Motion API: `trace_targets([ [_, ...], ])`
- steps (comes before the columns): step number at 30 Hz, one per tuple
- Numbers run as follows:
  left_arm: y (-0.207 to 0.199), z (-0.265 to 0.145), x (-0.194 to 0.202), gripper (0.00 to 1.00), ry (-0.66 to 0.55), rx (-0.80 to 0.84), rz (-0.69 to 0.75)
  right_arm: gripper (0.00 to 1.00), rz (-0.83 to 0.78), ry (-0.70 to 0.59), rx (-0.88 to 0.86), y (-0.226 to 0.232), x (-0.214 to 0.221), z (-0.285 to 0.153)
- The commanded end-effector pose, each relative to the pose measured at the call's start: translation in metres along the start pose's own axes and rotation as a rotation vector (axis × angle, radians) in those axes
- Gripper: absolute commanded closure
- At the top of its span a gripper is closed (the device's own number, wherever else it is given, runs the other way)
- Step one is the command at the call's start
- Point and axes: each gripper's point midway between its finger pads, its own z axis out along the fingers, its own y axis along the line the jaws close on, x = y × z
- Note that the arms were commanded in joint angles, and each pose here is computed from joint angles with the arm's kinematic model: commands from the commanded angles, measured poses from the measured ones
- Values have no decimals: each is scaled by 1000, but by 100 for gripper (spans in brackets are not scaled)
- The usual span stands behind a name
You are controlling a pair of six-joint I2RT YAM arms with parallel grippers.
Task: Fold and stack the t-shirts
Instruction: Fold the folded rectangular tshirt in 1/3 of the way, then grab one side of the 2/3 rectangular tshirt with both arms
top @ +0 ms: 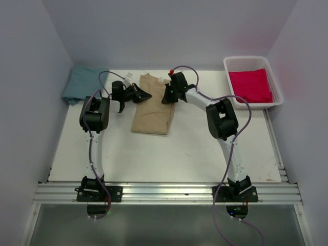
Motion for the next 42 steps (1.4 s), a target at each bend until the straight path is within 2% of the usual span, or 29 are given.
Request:
trace_targets([
  [1, -10, -11, -26, 100, -51, 28, 47, 100, -39, -36, 76, -11, -15, -12],
  [2, -40, -17, -41, 100, -91, 87, 118, 100, -51, -49, 82, -10, -19, -17],
  [4, -65, -29, -47, 100, -122, 120, 175, 100, -66, -101, 74, -3, -30, -33],
  [6, -125, -53, -65, 99, -180, 181, 303, 100, -91, -177, 62, 10, -45, -57],
  [7, -114, -54, -56, 99, -163, 159, 291, 100, -92, -173, 76, 6, -40, -54],
  [8, -134, -67, -63, 94, -196, 123, 306, 100, -119, -213, 69, 16, -51, -72],
  [10, -121, -82, -49, 83, -187, -4, 291, 100, -140, -244, 105, 20, -55, -91],
  [11, -121, -98, -49, 74, -215, -115, 332, 100, -149, -253, 102, 27, -52, -106],
  [12, -114, -107, -43, 70, -220, -181, 335, 100, -154, -252, 107, 29, -47, -111],
  [13, -94, -117, -18, 65, -193, -256, 330, 93, -160, -232, 135, 23, -35, -112],
  [14, -94, -133, -14, 62, -220, -327, 326, 85, -174, -215, 138, 28, -24, -114],
  [15, -74, -143, 11, 61, -184, -385, 294, 77, -177, -201, 141, 31, -16, -120],
  [17, -56, -161, 31, 59, -155, -480, 283, 56, -153, -136, 134, 32, 15, -117],
  [20, -33, -176, 63, 59, -81, -549, 259, 41, -101, -58, 86, 41, 59, -118],
  [21, -27, -178, 73, 58, -59, -558, 246, 39, -90, -73, 62, 48, 61, -123],
  [22, -25, -177, 81, 58, -33, -556, 245, 35, -82, -35, 72, 43, 83, -121],
  [24, -21, -176, 95, 57, 6, -544, 232, 29, -42, -12, 10, 53, 99, -125],
  [27, -17, -171, 112, 54, 58, -518, 222, 24, -18, 17, 0, 46, 124, -138],
  [28, -16, -168, 118, 51, 74, -509, 227, 23, -13, 21, 3, 40, 131, -145],
  [32, -12, -165, 127, 50, 92, -491, 222, 22, -12, 27, 20, 28, 146, -155],
  [37, -12, -158, 134, 48, 96, -436, 212, 21, -3, 46, 41, 16, 159, -154],
  [42, 0, -155, 162, 47, 156, -375, 149, 20, 48, 65, 17, 9, 167, -148],
])
